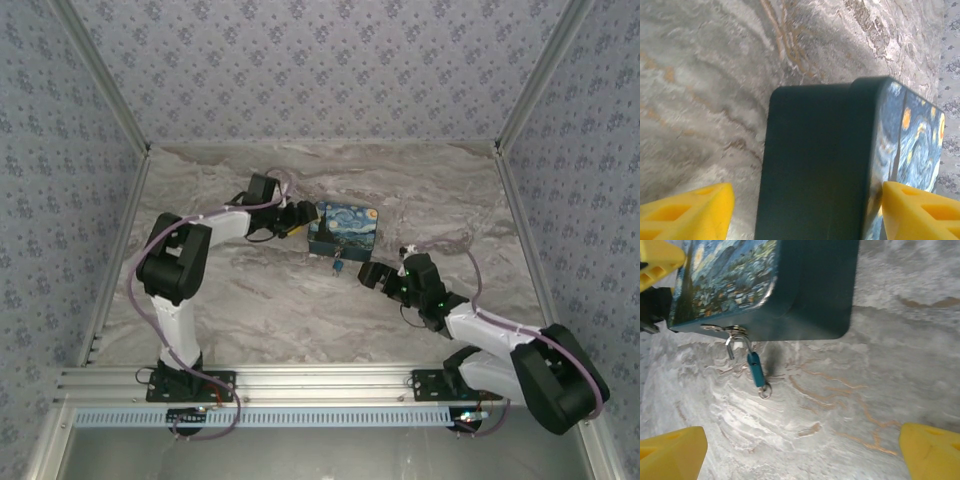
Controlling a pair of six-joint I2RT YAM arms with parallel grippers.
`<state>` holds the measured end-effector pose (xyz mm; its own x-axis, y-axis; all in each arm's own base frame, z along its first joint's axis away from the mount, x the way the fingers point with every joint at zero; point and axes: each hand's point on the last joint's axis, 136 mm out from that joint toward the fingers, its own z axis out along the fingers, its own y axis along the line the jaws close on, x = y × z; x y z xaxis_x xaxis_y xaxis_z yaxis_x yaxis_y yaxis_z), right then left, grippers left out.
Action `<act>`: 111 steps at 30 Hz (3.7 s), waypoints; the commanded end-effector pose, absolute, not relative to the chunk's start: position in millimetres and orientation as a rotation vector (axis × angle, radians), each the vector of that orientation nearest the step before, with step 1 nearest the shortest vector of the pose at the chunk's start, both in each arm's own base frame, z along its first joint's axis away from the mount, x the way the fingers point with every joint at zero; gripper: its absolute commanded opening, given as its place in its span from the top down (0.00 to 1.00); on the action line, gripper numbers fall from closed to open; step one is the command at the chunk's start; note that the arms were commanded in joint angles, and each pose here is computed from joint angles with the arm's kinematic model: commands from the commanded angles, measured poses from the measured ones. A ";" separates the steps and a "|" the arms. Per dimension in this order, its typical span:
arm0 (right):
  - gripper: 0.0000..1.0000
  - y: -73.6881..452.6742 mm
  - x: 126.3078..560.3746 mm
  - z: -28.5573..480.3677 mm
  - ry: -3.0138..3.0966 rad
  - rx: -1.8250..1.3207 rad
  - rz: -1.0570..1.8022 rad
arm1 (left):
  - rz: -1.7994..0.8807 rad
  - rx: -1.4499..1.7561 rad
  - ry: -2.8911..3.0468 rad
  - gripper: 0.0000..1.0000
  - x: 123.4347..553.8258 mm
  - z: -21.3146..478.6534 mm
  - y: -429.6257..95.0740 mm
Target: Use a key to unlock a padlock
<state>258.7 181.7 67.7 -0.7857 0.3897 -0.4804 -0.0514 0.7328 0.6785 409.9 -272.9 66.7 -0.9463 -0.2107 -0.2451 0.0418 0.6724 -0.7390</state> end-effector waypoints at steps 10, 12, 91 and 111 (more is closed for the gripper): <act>0.13 237.8 287.8 100.2 2.171 -0.046 1.157 | -1.035 -0.322 2.710 0.26 347.3 14.2 -226.5; 0.18 240.9 292.6 98.2 2.153 -0.065 1.158 | -1.028 -0.331 2.714 0.26 342.0 12.9 -223.6; 0.99 260.9 312.4 69.4 2.032 -0.040 1.249 | -0.990 -0.379 2.692 0.27 336.7 22.7 -214.6; 0.99 233.7 326.2 93.7 1.966 0.138 1.221 | -0.982 -0.382 2.698 0.27 335.1 19.7 -212.9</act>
<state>319.0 238.6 71.2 -0.7209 0.4277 -0.5454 -0.2769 0.5436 0.7923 366.2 -235.2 65.3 -0.9142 -0.3268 -0.2398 -0.0347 0.6525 -0.7570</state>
